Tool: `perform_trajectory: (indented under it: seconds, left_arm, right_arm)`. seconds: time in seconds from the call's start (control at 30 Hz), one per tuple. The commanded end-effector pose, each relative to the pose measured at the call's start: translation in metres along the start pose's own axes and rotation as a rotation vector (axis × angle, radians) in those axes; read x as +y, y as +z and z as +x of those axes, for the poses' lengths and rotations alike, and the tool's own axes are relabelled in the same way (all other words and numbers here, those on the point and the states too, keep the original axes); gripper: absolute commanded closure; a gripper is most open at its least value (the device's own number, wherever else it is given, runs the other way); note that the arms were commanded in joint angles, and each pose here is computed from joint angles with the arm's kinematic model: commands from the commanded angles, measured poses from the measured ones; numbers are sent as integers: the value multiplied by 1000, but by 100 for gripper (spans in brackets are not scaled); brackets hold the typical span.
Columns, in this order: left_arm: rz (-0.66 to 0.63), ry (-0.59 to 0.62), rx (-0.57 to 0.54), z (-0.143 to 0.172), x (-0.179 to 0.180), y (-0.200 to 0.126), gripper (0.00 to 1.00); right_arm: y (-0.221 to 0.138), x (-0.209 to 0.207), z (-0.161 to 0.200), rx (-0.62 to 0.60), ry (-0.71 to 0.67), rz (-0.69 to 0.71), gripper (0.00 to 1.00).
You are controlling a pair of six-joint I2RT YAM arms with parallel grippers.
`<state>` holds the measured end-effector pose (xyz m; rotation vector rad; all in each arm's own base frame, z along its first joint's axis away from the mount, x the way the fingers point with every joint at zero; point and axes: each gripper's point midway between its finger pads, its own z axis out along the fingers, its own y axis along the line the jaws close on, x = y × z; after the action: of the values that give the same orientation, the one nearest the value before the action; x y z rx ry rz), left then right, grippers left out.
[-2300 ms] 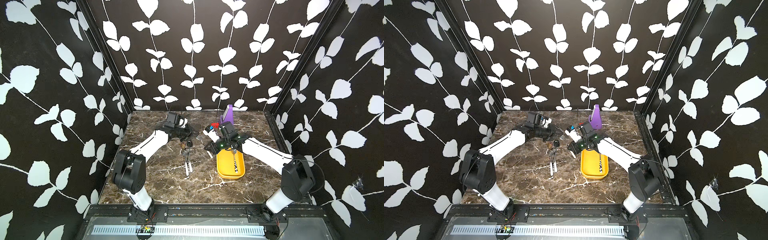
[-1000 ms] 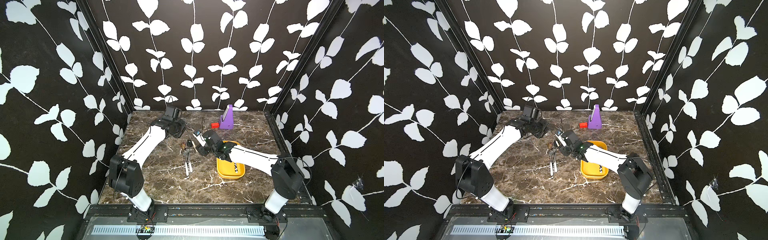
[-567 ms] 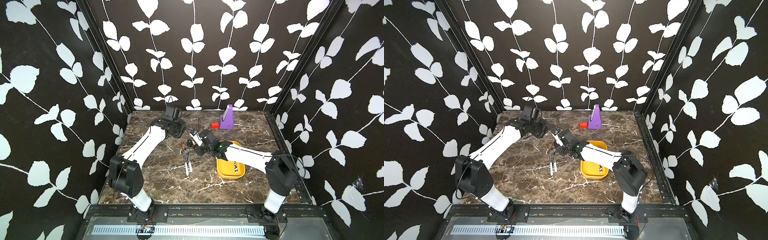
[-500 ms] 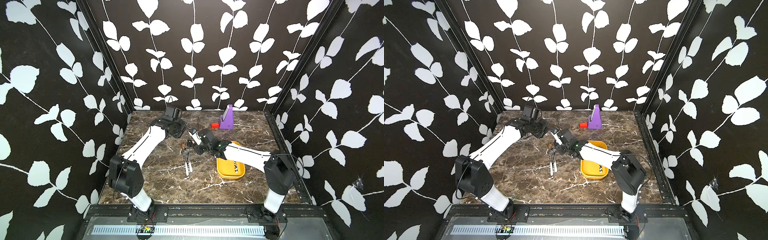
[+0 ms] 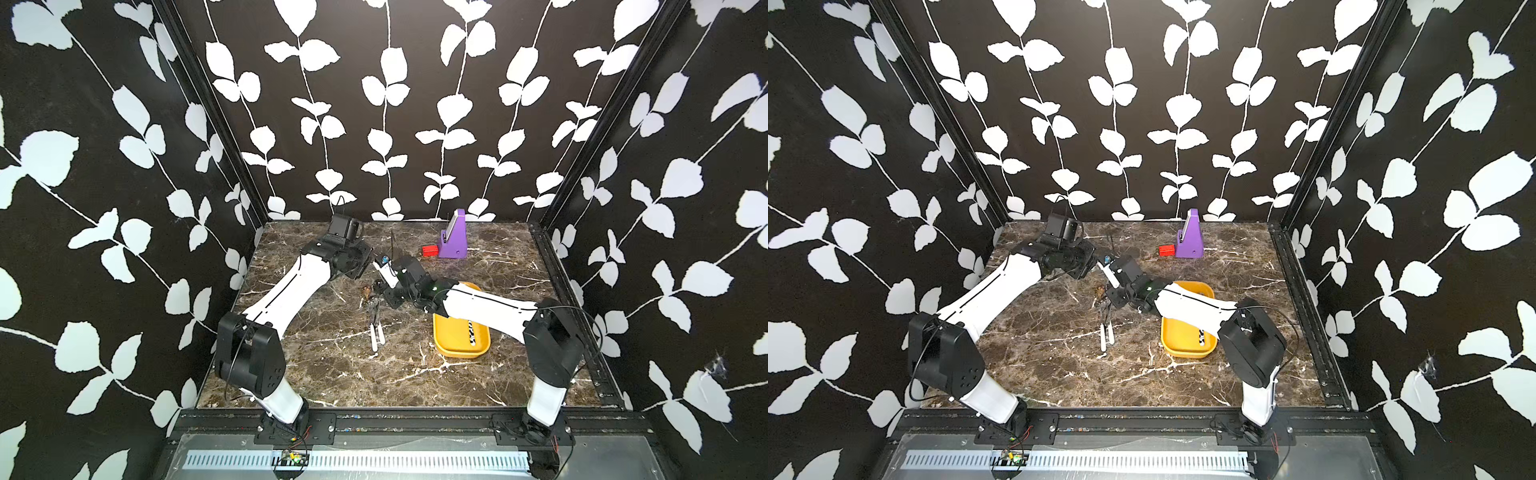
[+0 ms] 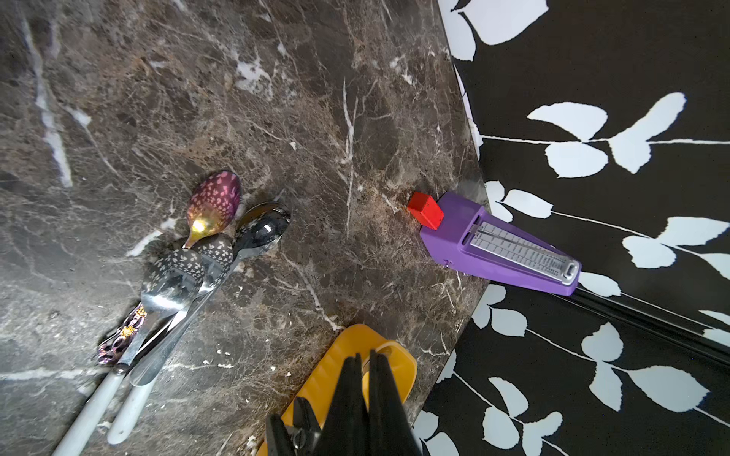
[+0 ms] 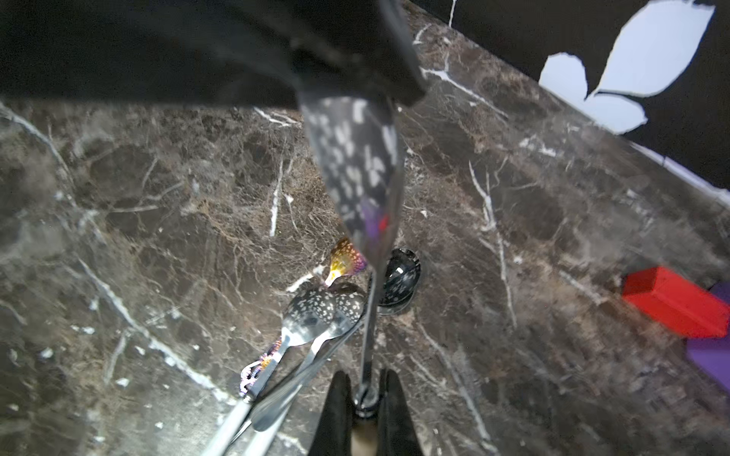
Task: Put the spoon into the storage box
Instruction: Pick up the spoon from the center of the board, then place the spoon in the storage box.
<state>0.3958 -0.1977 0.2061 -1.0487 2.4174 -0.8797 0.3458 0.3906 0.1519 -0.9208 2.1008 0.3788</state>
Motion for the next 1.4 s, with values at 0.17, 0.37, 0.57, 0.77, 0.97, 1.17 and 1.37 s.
perform_trajectory:
  seconds: [0.17,0.37,0.57,0.77,0.97,1.17,1.37]
  left_arm:
    - [31,157,-97,-15,-7,-20,26]
    - [-68,291,-327,-63,28,-62,17]
    - [178,444,-272,-64,25,-78,22]
    - [302,583,-110,-27,19,-71,23]
    - [339,599,-34,-12,23,-63,25]
    - [327,591,-46,-12,29,-64,26]
    - [302,599,-39,-11,36,-61,26]
  right_arm:
    - [-28,-22,-26,-44,307,-129,100]
    - [-65,-61,-10,18,571,-210,100]
    - [-115,-92,49,141,808,-244,100]
    - [-131,-85,108,282,891,-259,100]
    - [-114,-80,153,404,947,-233,100]
    - [-95,-91,182,499,958,-177,100]
    - [-84,-101,207,559,978,-136,100]
